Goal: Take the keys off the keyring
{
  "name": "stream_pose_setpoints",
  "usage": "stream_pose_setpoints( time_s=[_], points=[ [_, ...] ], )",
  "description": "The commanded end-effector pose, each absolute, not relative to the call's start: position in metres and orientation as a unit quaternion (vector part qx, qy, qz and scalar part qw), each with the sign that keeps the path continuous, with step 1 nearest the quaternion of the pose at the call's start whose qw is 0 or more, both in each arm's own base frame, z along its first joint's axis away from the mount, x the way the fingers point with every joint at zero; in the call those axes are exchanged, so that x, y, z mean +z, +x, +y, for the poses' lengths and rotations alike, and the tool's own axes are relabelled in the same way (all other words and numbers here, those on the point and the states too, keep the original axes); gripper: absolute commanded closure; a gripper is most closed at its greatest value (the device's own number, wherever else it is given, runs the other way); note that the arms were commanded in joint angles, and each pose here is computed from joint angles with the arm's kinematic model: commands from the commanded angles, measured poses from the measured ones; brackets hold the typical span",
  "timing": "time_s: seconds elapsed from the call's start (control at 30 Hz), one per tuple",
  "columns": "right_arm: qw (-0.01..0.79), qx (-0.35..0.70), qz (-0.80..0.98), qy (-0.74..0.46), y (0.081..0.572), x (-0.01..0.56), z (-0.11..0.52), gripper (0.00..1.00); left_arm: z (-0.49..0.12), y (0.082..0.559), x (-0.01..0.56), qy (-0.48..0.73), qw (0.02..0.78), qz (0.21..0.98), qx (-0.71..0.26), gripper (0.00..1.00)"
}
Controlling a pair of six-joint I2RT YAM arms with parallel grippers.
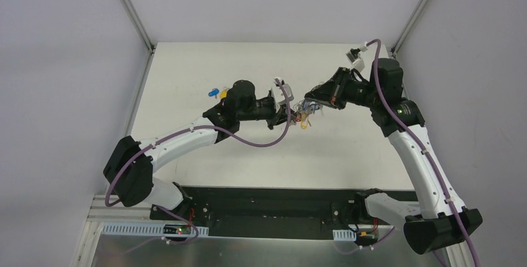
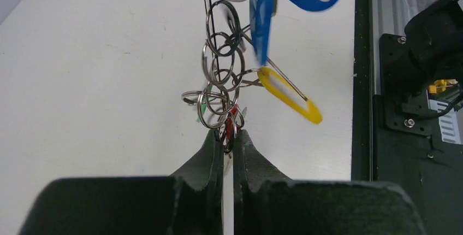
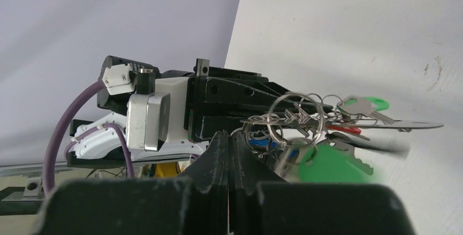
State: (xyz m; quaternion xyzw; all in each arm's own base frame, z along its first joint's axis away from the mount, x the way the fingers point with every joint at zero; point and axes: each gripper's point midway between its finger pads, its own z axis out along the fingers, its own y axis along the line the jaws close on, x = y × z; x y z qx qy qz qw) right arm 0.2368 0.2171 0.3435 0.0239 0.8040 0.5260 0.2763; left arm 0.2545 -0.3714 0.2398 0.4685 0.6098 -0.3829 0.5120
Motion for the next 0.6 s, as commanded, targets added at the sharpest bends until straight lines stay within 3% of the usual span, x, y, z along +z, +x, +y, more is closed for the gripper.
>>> stream_pose_setpoints(
  time_s=[0.0,0.07,0.3,0.37,0.43,0.57],
  points=[
    [0.323,0.527,0.786,-0.008,0.22,0.37,0.211,0.93,-0.376,0.253,0.271,0.483,0.534,0.58,-0.381,1.0],
    [0.334,0.497,0.801,-0.007,0.219,0.355,0.203,0.63,-0.368,0.251,0.27,0.494,0.534,0.581,-0.365,1.0],
    [0.381,0.415,0.825,-0.051,0.211,0.324,0.179,0.32,-0.34,0.222,0.272,0.552,0.477,0.595,-0.337,1.0],
    [0.392,0.409,0.819,-0.092,0.207,0.318,0.179,0.26,-0.327,0.209,0.274,0.567,0.462,0.595,-0.332,1.0],
    [0.402,0.414,0.805,-0.137,0.202,0.313,0.184,0.12,-0.312,0.195,0.276,0.589,0.449,0.59,-0.322,1.0],
    [0.459,0.405,0.743,-0.271,0.19,0.316,0.193,0.01,-0.285,0.175,0.278,0.624,0.433,0.58,-0.296,1.0]
  ],
)
